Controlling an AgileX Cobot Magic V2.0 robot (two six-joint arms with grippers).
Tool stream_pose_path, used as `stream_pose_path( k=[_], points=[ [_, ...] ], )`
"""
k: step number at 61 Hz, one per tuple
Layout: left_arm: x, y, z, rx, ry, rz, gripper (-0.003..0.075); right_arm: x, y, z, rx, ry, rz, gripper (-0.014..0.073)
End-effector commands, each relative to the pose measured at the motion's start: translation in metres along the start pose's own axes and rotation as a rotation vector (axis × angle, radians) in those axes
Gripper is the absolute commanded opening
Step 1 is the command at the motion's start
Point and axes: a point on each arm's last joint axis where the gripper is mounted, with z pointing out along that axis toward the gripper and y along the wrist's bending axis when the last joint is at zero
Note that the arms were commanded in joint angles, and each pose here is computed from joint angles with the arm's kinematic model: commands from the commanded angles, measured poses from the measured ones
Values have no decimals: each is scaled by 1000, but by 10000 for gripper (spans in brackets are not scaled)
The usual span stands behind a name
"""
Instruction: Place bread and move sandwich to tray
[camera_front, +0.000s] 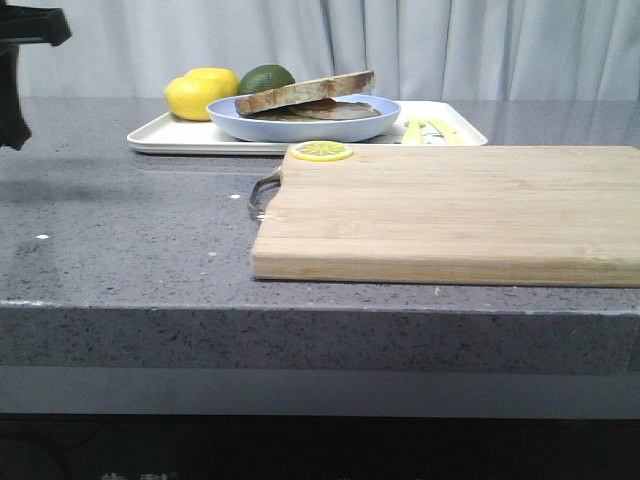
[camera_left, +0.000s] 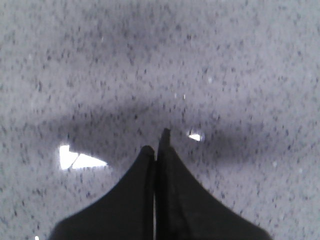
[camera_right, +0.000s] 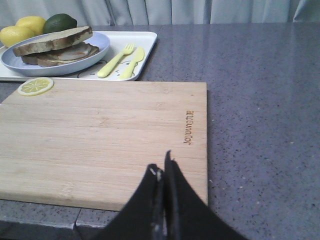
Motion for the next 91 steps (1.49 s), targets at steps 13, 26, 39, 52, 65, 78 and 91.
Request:
stream_pose_path(
  k=[13,26,39,52,65,78,91],
  points=[
    [69,1,-56,8,-446,-17,-20,-14,1,-2,-6,-90,-13,-60],
    [136,4,-80,11,-703,-15,-20,-14,1,-2,-6,-90,-13,-60],
    [196,6,-101,22,-955,-8,-20,-14,1,-2,-6,-90,-13,-60],
    [239,8,-108,33,-1109,0,-20,-14,1,-2,-6,-90,-13,-60],
    [246,8,-114,37,-1207,1,-20,-14,1,-2,-6,-90,-13,-60],
    [245,8,-115,37,-1221,1,-20,-14,1,-2,-6,-90,-13,-60],
    [245,8,-115,37,-1221,1,-20,-14,1,-2,-6,-90,-13,-60]
  ],
)
